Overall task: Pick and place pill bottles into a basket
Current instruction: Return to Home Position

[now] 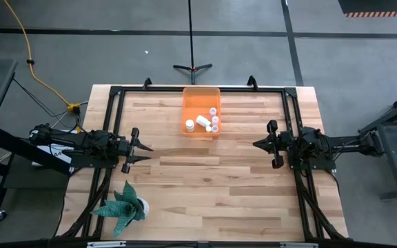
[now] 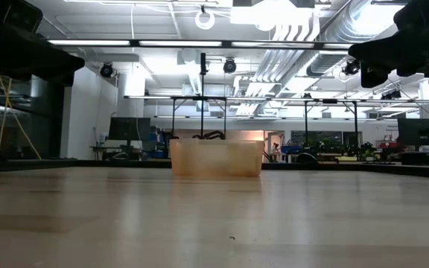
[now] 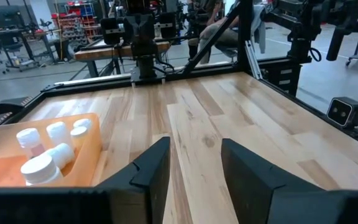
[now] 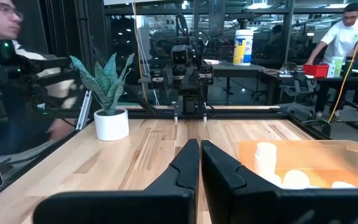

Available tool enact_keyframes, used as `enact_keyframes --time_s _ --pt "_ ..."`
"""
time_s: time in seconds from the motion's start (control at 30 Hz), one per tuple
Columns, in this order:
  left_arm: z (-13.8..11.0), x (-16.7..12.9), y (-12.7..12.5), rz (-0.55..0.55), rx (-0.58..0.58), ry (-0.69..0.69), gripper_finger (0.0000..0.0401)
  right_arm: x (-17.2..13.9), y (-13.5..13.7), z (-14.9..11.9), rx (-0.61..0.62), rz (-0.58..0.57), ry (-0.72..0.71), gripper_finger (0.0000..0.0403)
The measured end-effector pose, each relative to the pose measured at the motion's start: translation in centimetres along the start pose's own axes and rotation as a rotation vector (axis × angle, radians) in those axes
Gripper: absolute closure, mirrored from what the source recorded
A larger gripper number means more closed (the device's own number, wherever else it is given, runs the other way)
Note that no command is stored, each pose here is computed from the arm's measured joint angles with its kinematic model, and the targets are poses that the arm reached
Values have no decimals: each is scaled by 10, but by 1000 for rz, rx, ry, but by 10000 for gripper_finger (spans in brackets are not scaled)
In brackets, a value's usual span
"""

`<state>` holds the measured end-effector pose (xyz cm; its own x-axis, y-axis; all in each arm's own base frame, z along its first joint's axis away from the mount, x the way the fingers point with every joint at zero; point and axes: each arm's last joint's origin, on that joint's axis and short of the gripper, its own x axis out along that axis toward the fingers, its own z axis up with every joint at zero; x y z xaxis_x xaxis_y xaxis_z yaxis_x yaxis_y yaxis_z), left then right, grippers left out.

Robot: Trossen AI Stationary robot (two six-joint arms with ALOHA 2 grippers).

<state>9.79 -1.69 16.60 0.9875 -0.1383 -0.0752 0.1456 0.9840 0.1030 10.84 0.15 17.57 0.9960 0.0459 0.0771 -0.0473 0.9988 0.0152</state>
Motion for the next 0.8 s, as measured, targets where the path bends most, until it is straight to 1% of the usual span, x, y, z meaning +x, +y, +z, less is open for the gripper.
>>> enact_keyframes --time_s 0.8 --pt "0 0 0 0 0 -1 222 0 0 0 0 0 0 397"
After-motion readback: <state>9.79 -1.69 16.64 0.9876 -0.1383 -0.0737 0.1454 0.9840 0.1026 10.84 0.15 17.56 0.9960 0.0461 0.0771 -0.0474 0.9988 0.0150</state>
